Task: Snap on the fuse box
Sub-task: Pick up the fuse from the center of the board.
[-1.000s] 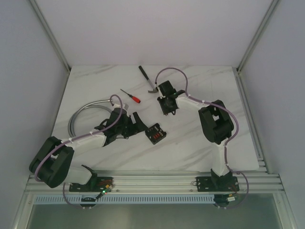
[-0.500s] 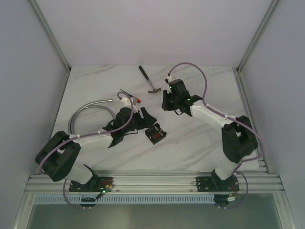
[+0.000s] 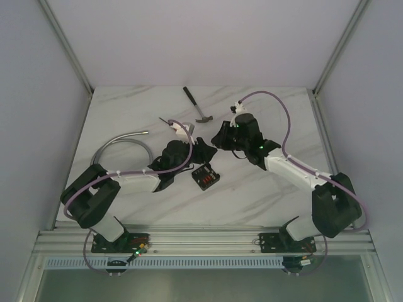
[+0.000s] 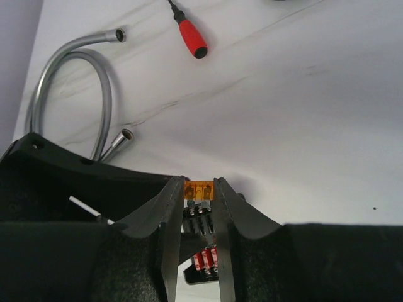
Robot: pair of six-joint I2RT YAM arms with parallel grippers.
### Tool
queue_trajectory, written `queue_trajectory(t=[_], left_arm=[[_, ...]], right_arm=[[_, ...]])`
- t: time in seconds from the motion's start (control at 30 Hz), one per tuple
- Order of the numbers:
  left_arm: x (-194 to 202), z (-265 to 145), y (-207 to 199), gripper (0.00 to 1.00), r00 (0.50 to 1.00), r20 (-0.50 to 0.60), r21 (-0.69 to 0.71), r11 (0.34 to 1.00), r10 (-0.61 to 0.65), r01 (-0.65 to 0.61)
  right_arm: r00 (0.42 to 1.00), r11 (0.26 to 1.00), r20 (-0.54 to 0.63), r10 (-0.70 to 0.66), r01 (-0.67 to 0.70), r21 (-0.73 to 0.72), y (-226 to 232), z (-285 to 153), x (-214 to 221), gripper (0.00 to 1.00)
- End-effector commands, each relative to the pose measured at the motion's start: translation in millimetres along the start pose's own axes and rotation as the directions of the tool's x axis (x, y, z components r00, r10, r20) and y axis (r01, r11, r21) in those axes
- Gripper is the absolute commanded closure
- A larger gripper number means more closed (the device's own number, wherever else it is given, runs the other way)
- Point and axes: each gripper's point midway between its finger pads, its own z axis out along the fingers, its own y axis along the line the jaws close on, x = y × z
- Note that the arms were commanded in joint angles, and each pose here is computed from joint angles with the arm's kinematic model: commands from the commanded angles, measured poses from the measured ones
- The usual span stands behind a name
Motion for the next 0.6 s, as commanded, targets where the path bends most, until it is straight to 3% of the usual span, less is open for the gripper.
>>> queue_trajectory(t=[0.0,0.17,0.57], left_arm=[[-26.4,13.3,-18.9,0.42,0.995,0.094,0.064,0.997,0.042,-0.048],[-31.6,20.3,-21.6,0.52,0.992,0.114,0.068,0.996,0.052,-0.060],[-30.6,19.7,-21.1,0.88,0.991,0.109,0.070,0.994,0.078,-0.086]], right_arm=[[0.997,0.997,0.062,0.041,-0.036,-0.067,17.5,-9.0,-12.9,0.73],[0.997,0.996,0.058,0.057,-0.053,-0.078,18.3,-10.6,-9.6,0.73],[0.996,0.993,0.054,0.077,-0.071,-0.097,19.9,-11.8,-5.0,0.73]])
